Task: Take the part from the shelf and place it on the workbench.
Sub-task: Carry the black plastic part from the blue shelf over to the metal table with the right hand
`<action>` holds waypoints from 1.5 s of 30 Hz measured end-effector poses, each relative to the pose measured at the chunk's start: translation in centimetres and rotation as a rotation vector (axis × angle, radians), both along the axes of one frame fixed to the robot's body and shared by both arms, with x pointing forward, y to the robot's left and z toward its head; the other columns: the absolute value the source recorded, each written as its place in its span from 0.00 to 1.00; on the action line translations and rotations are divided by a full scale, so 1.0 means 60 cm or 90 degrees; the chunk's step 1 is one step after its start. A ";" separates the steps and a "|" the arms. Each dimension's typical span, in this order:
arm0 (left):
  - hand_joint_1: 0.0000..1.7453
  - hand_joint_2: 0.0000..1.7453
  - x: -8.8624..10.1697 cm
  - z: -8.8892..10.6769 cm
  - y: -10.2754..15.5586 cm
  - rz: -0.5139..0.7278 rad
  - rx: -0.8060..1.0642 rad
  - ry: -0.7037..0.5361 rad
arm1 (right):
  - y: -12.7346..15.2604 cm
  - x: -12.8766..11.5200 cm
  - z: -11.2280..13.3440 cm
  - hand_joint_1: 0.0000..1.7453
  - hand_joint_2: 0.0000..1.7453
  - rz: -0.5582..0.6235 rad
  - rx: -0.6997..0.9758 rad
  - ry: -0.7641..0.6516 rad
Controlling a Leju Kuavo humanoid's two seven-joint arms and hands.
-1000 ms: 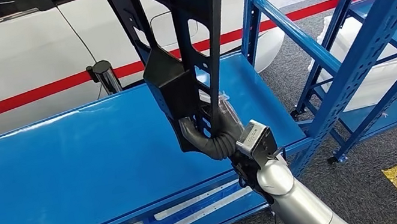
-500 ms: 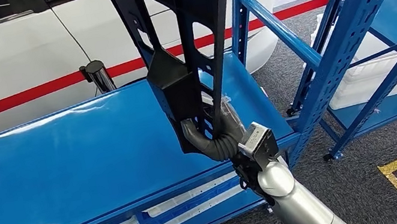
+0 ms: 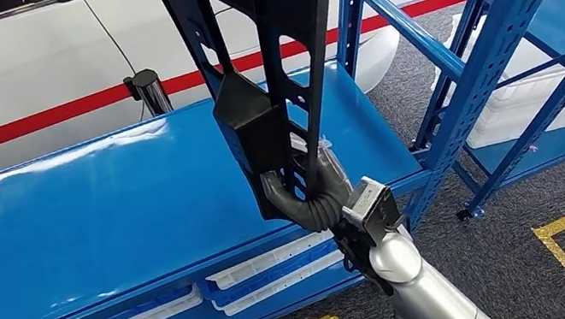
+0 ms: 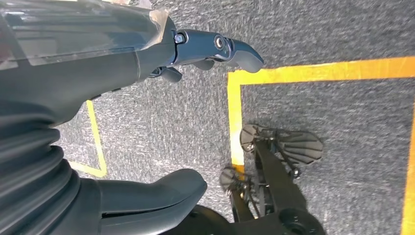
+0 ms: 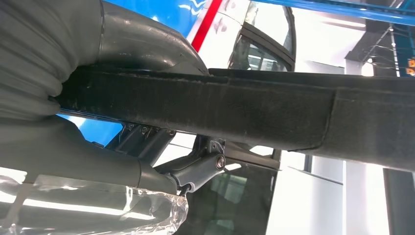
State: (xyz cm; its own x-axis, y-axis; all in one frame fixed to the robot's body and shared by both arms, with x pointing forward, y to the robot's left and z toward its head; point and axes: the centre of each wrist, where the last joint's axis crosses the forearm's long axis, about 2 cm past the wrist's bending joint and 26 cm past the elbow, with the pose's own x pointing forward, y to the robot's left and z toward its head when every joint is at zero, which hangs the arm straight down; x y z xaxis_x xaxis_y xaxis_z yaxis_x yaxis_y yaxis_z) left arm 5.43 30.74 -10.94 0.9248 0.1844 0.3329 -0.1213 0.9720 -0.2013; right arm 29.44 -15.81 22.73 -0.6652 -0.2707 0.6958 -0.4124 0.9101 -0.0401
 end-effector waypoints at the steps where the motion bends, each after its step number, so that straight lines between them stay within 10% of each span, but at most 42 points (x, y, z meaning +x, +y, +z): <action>1: 0.00 1.00 0.000 0.000 0.000 -0.001 0.000 0.001 | 0.000 0.000 0.001 1.00 1.00 -0.001 0.001 -0.001; 45: 0.00 1.00 0.002 0.000 -0.002 -0.007 -0.006 -0.016 | -0.004 -0.024 -0.025 1.00 1.00 -0.030 0.002 -0.001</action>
State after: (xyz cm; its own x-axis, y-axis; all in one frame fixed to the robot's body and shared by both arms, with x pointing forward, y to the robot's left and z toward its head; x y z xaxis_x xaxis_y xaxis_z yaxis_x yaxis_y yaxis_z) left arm 5.55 30.62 -10.92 0.9182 0.1777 0.3539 -0.1055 0.9712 -0.2139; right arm 28.02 -16.05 21.23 -0.6786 -0.2408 0.6940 -0.3685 0.9288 -0.0381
